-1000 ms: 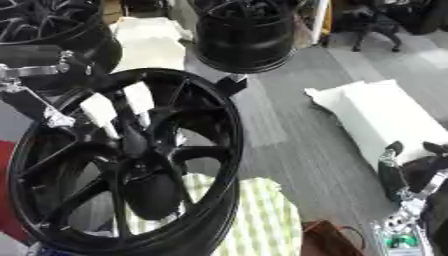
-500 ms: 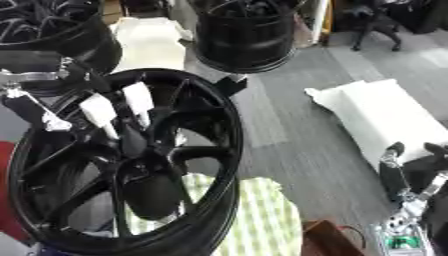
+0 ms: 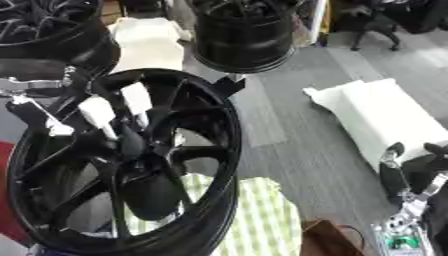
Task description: Pull the pin out of the wheel hub.
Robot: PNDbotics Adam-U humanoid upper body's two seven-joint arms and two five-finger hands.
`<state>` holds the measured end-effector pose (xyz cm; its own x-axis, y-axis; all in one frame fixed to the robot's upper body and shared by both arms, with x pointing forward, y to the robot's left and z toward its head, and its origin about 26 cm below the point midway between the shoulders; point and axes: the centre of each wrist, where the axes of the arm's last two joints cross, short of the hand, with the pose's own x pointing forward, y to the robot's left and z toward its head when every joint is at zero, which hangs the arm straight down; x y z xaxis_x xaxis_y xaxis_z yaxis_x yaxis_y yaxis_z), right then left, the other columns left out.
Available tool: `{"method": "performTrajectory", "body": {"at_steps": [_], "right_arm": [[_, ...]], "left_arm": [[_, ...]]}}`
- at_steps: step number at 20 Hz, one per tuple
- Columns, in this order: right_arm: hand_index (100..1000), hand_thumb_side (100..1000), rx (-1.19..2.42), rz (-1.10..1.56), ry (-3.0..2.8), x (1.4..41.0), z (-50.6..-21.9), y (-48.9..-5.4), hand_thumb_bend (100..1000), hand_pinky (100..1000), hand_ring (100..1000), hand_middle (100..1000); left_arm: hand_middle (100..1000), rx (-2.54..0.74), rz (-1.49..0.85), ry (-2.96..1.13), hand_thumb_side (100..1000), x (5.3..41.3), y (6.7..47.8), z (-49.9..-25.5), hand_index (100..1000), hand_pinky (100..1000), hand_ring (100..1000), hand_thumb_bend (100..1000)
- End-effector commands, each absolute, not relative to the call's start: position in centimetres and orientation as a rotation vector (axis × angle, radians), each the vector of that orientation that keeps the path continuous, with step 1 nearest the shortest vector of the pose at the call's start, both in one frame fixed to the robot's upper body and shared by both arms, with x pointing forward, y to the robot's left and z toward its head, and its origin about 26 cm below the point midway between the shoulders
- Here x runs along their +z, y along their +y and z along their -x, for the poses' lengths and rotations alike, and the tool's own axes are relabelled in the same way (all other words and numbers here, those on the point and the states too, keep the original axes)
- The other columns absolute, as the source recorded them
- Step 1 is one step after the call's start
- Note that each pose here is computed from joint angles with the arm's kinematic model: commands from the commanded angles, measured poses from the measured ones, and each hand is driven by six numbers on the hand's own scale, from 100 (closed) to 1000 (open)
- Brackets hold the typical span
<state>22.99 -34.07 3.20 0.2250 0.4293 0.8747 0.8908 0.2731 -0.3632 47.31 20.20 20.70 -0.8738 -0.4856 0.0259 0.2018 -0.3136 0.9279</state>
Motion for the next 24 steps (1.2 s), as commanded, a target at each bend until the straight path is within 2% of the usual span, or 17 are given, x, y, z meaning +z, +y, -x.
{"method": "performTrajectory", "body": {"at_steps": [1, 5, 10, 19, 24], "right_arm": [[663, 151, -0.51, 1.387, -1.383, 3.9, -23.2, -34.5, 311, 149, 412, 793], [663, 151, -0.512, 1.385, -1.381, 3.9, -23.2, -34.4, 312, 148, 412, 793], [663, 152, -0.514, 1.384, -1.38, 3.8, -23.2, -34.4, 312, 149, 412, 792], [663, 152, -0.514, 1.387, -1.373, 3.7, -23.0, -34.6, 311, 149, 412, 792], [664, 152, -0.514, 1.393, -1.368, 3.6, -23.0, -34.7, 313, 149, 412, 792]], "left_arm": [[653, -2.745, -0.161, -1.214, 238, 21.2, 20.3, -47.5, 831, 698, 541, 280], [515, -2.722, -0.147, -1.214, 110, 20.7, 20.6, -47.7, 732, 670, 496, 100], [412, -2.687, -0.137, -1.269, 129, 21.2, 20.5, -48.0, 638, 625, 426, 100], [402, -2.615, -0.162, -1.604, 131, 27.0, 19.2, -47.5, 629, 634, 419, 100], [401, -2.529, -0.239, -1.736, 121, 30.3, 21.4, -47.2, 629, 641, 418, 100]]}}
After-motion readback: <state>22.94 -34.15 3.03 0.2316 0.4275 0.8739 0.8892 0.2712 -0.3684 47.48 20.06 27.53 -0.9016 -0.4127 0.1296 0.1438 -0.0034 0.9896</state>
